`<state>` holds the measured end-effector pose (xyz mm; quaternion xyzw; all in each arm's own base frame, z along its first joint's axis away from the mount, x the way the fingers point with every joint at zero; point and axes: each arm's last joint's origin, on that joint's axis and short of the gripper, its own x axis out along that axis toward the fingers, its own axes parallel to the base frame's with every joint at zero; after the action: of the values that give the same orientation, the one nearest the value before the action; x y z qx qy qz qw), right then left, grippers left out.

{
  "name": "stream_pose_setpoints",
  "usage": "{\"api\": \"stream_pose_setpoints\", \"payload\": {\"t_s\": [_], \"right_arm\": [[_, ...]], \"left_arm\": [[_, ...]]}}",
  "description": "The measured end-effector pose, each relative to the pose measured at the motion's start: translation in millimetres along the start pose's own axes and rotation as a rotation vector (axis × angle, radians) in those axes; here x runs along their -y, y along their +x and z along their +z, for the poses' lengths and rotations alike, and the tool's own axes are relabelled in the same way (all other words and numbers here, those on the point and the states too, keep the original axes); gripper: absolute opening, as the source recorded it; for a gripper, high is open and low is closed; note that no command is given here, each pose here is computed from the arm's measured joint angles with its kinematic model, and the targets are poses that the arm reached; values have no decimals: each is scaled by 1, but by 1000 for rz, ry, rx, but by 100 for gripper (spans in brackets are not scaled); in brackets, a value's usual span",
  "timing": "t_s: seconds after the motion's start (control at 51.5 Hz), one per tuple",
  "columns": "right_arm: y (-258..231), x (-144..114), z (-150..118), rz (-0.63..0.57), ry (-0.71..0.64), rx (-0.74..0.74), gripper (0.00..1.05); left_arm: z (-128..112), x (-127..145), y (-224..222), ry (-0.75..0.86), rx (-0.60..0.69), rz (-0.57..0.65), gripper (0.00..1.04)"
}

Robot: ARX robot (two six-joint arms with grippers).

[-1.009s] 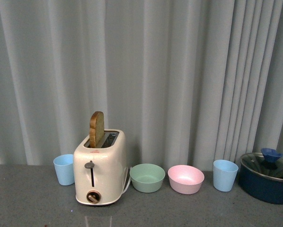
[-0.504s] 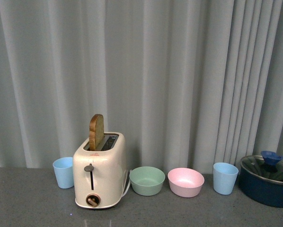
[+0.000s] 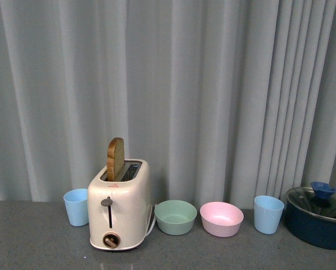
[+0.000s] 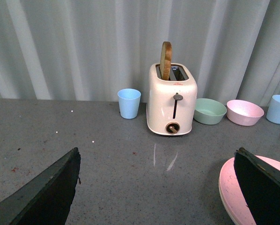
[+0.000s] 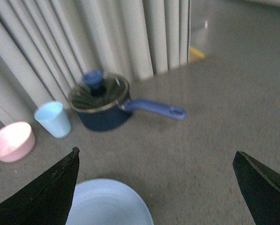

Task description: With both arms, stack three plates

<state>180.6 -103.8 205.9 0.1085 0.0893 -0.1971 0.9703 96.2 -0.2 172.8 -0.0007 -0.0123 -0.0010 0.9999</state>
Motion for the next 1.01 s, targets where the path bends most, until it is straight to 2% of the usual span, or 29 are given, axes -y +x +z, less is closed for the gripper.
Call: {"api": "stream_pose_setpoints", "payload": {"t_s": [0.078,0.194,0.291,0.33,0.582,1.009], "right_arm": [[34,21,-7,-71,53,-145,97],[75,51,-28,-101,93,-363,97],[90,62,-53,-41,55,-511,97],[93,63,-63,-10,-5,-548,97],[102,62,-82,75,-192,-585,97],[127,59,-108,182,-231,-587,97]], "left_arm": [[0,0,0,0,0,0,98],[0,0,0,0,0,0,98],[0,0,0,0,0,0,98],[0,0,0,0,0,0,98],[0,0,0,0,0,0,98],[0,0,0,0,0,0,98]]}}
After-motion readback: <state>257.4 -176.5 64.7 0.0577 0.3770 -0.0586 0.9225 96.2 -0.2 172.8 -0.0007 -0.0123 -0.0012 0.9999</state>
